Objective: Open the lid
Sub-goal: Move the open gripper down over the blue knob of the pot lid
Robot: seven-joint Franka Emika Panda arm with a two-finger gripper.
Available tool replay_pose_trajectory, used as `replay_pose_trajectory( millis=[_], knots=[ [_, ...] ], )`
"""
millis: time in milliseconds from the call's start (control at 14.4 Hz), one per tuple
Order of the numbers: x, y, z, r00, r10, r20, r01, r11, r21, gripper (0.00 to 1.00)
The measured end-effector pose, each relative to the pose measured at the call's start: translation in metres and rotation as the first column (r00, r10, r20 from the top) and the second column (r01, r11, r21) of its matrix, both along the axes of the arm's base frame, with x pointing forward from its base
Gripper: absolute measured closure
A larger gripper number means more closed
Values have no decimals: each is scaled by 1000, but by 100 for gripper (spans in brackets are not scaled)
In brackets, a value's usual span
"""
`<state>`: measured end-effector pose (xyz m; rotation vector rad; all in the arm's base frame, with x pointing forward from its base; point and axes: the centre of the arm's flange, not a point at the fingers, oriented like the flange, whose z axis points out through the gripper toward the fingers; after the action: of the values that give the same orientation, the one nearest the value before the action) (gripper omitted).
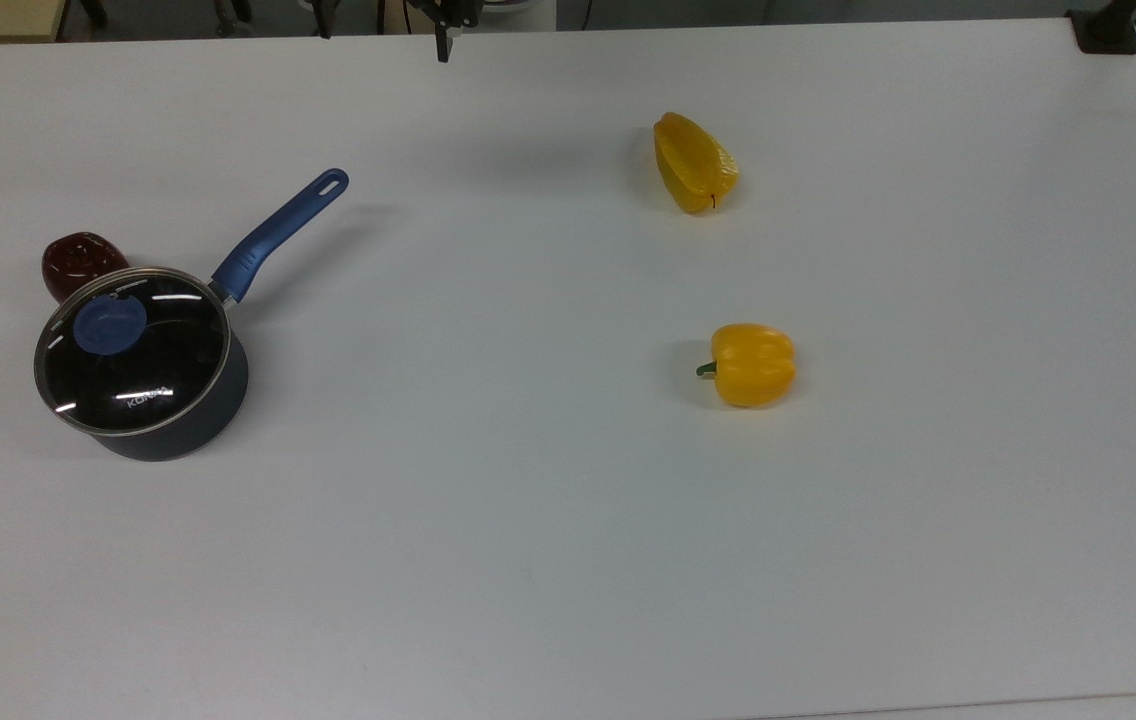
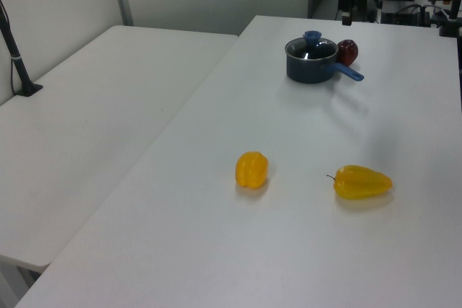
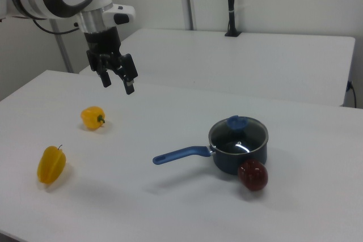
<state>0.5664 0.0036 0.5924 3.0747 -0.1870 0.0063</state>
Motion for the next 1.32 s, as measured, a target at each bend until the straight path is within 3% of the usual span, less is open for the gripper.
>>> replay_pose_trajectory(
  millis=[417, 556, 1321],
  knots=[
    [0, -5, 0, 1000, -9, 4, 9, 1000, 0, 0],
    [6, -14, 4, 998, -22, 50, 22, 1000, 1, 0],
    [76, -160, -68, 966, -79, 247, 88, 996, -27, 0]
  ],
)
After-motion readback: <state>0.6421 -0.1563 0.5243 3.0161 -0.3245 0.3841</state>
